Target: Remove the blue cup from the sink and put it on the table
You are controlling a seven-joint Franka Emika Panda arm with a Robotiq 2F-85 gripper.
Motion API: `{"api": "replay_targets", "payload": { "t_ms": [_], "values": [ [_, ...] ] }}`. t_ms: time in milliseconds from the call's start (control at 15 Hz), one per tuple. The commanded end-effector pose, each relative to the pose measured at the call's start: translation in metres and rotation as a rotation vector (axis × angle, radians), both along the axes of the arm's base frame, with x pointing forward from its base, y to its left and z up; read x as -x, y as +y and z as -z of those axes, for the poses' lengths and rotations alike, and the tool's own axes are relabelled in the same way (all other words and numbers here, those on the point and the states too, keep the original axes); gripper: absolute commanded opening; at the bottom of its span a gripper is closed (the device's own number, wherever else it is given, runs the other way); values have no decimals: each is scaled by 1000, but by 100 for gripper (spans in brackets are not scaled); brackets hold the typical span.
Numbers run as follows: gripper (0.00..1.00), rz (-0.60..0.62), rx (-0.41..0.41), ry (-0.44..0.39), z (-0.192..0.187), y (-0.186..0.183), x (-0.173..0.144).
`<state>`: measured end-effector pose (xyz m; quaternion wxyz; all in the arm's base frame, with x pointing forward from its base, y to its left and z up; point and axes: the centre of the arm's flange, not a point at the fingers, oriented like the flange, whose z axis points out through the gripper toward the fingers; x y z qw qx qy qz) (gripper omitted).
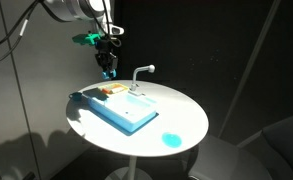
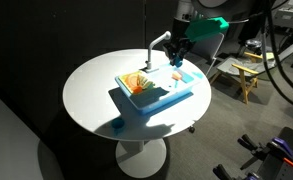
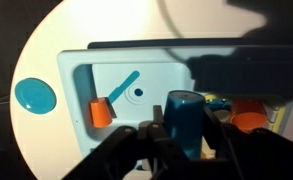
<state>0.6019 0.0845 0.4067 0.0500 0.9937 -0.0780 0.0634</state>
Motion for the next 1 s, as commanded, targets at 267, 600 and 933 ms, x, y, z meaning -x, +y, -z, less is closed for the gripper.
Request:
{"api": "replay_targets", "payload": {
  "t_ms": [267,600,933],
  "values": [
    [16,54,25,-81,-10,-24,58],
    [16,41,28,-173,-4,-48,75],
    [16,40,102,-254,7,-78,86]
  ]
}}
